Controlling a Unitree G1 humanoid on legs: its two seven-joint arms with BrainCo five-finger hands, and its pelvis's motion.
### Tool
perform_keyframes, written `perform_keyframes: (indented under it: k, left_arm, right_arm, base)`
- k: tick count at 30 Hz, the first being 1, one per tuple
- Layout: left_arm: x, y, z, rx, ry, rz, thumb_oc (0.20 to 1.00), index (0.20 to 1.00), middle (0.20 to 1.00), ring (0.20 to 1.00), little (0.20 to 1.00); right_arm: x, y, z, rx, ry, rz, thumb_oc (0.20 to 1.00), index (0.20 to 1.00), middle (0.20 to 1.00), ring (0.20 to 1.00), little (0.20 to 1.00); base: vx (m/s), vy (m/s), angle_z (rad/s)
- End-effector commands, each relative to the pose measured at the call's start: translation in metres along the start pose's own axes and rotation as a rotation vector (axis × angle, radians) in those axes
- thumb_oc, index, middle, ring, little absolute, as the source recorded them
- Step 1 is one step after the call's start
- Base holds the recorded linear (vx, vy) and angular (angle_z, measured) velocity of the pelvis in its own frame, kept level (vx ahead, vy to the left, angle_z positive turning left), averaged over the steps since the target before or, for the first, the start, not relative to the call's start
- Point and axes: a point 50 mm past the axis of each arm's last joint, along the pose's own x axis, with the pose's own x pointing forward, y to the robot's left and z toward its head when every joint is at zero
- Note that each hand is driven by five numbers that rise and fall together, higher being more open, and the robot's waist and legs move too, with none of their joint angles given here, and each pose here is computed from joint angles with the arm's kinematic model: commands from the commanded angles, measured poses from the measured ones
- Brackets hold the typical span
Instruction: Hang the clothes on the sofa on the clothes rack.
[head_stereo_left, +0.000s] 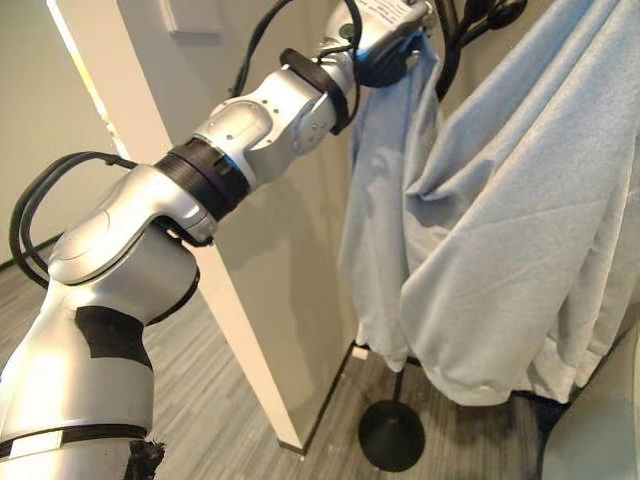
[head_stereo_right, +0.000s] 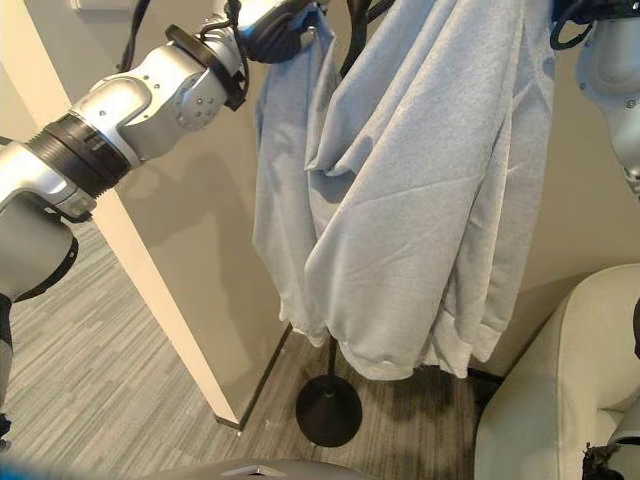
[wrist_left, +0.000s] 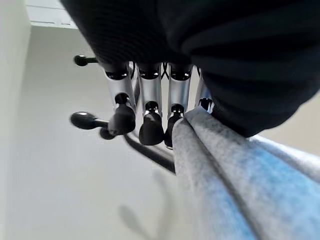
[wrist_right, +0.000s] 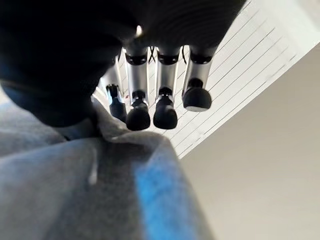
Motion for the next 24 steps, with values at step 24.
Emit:
perform_keyframes:
  k: [24]
  left_arm:
    - [-0.017,0.014,-0.054,0.106,0.208,0.053,0.200,0.200,0.200,0.200,0.200]
  right_arm:
    - [-0.032,0.006,-0.111,-0.444,0.466,0.299,0.200,0.200,0.200,0.200,0.200]
  base:
    - [-0.01,-0.008,0.00]
